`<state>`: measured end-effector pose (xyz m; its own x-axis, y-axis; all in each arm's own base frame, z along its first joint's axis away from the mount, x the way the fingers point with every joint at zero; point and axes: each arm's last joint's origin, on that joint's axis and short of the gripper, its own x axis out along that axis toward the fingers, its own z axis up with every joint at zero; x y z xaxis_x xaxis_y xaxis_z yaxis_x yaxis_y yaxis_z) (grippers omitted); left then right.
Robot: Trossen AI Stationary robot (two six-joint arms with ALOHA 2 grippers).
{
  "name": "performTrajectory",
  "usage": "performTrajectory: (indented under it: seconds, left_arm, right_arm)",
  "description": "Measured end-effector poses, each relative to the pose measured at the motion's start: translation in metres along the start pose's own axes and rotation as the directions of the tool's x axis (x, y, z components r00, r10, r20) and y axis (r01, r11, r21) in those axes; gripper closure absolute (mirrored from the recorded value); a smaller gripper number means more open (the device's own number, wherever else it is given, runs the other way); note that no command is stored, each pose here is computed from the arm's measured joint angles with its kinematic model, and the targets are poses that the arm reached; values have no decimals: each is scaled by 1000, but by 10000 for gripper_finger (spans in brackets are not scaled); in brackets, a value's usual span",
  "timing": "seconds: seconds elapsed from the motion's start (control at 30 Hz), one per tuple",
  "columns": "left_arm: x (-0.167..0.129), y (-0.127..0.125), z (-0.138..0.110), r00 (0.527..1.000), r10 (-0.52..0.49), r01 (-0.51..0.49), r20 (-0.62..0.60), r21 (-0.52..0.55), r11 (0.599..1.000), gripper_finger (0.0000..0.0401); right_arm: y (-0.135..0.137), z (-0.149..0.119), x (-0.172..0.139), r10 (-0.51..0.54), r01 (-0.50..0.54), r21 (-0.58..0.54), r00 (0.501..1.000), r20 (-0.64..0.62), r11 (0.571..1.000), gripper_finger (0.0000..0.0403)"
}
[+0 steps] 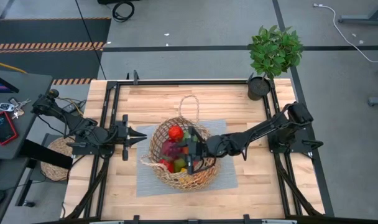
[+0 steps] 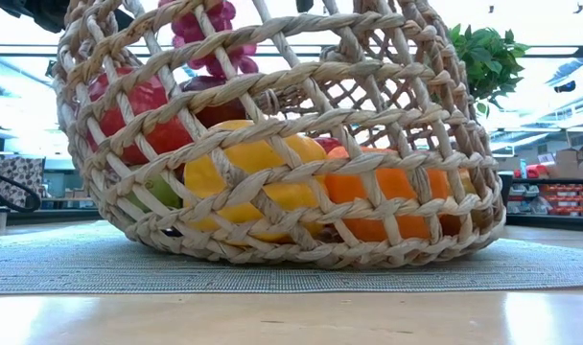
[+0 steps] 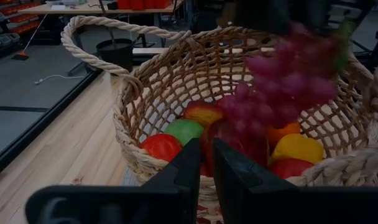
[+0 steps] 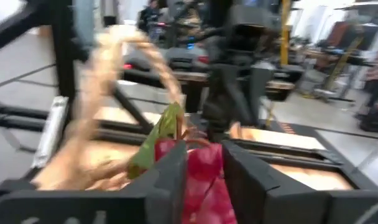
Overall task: Build produce basket
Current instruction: Put the grapes into the basket, then return to home position
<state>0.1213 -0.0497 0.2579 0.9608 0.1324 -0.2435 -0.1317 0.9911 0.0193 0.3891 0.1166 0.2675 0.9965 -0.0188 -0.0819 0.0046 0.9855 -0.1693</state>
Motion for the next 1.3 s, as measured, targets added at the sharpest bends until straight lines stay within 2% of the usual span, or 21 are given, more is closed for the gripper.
performTrajectory:
  seconds: [0.13, 0.3, 0.53, 0.73, 0.97, 1.17, 1.3]
  left_arm:
    - [0, 0, 0, 1000, 0, 0, 0, 0, 1000, 353]
    - [0, 0, 0, 1000, 0, 0, 0, 0, 1000, 353]
    - [0, 0, 0, 1000, 0, 0, -1, 0, 1000, 353]
    - [0, 0, 0, 1000, 0, 0, -1, 1, 1000, 353]
    - [0, 0, 0, 1000, 0, 0, -1, 0, 1000, 353]
    - [0, 0, 0, 1000, 0, 0, 0, 0, 1000, 353]
    - [0, 0, 0, 1000, 0, 0, -1, 1, 1000, 353]
  right_arm:
    - [10, -1, -3, 47, -47, 4, 999, -19, 999, 239]
    - [12, 2, -7, 17, -17, 7, 1000, -22, 1000, 160]
    - [8, 36, -35, 23, -24, 18, 1000, 16, 1000, 94]
    - [-1, 57, -58, 92, -92, 73, 996, 6, 993, 80]
    - [-15, 66, -71, 101, -99, 71, 995, -25, 993, 84]
    - [-22, 81, -101, 118, -113, 71, 990, -71, 991, 84]
    - [-21, 83, -125, 133, -125, 60, 980, -145, 990, 84]
